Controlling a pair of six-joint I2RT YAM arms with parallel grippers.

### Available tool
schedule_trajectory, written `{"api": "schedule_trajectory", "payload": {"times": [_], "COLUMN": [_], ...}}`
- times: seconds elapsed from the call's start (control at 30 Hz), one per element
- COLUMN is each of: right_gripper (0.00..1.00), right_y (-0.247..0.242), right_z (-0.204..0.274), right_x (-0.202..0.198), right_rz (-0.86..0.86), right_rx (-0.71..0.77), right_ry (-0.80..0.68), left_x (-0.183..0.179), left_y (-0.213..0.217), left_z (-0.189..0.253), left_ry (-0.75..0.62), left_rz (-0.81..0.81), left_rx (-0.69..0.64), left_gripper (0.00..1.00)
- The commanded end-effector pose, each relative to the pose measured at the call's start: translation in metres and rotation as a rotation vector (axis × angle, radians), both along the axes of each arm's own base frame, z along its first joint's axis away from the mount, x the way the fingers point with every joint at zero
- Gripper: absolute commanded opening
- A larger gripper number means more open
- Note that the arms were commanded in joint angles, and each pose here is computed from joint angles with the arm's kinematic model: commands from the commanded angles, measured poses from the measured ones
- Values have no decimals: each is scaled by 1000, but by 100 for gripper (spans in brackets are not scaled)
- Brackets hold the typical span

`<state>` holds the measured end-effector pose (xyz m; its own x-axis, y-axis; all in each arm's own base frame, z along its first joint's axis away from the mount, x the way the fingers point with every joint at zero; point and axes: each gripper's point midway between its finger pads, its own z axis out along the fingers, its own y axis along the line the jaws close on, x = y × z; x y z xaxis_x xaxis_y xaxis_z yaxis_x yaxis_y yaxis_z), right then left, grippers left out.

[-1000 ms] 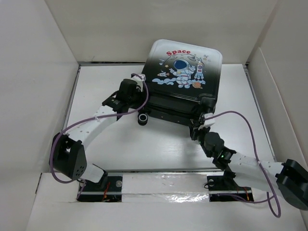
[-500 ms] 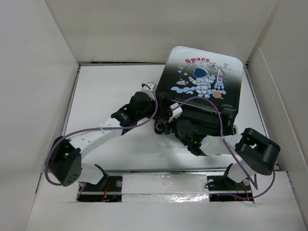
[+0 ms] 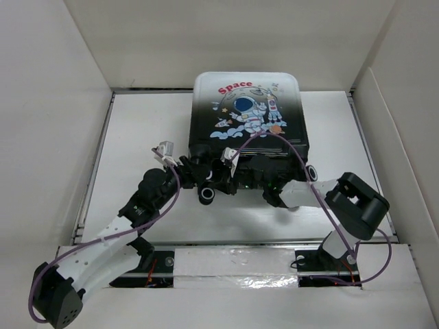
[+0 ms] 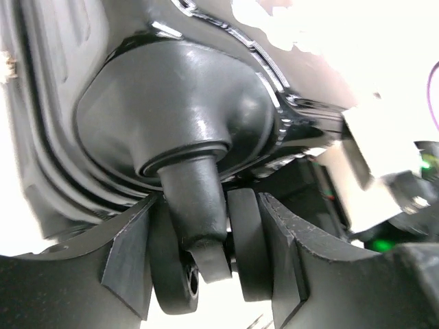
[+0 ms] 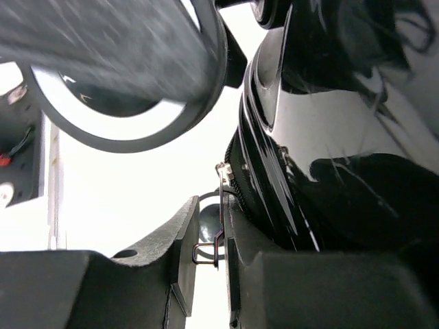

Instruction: Pack the luggage

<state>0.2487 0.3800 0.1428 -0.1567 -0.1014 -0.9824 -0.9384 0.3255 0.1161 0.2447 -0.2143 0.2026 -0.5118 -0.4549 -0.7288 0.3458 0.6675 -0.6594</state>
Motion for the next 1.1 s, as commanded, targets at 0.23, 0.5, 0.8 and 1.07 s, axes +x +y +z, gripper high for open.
{"api": "schedule_trajectory", "payload": {"times": [0.23, 0.5, 0.8, 1.07], "right_gripper": [0, 0, 0, 0], "right_y": [-68, -79, 30, 61], "right_z": [42, 45, 67, 102], "right_x": [71, 43, -5, -5], "right_rz": [-203, -356, -168, -133], "right_rx": [53, 150, 438, 667], "right_ry": [28, 95, 149, 228], "left_x": [-35, 9, 9, 2], "left_y": [-63, -124, -115, -77], "left_z": [35, 113, 140, 139], "left_ry": [-111, -272, -268, -280], "left_rz": [-208, -265, -226, -104], "left_rx": [-141, -233, -420, -512], "left_gripper": [0, 0, 0, 0]}}
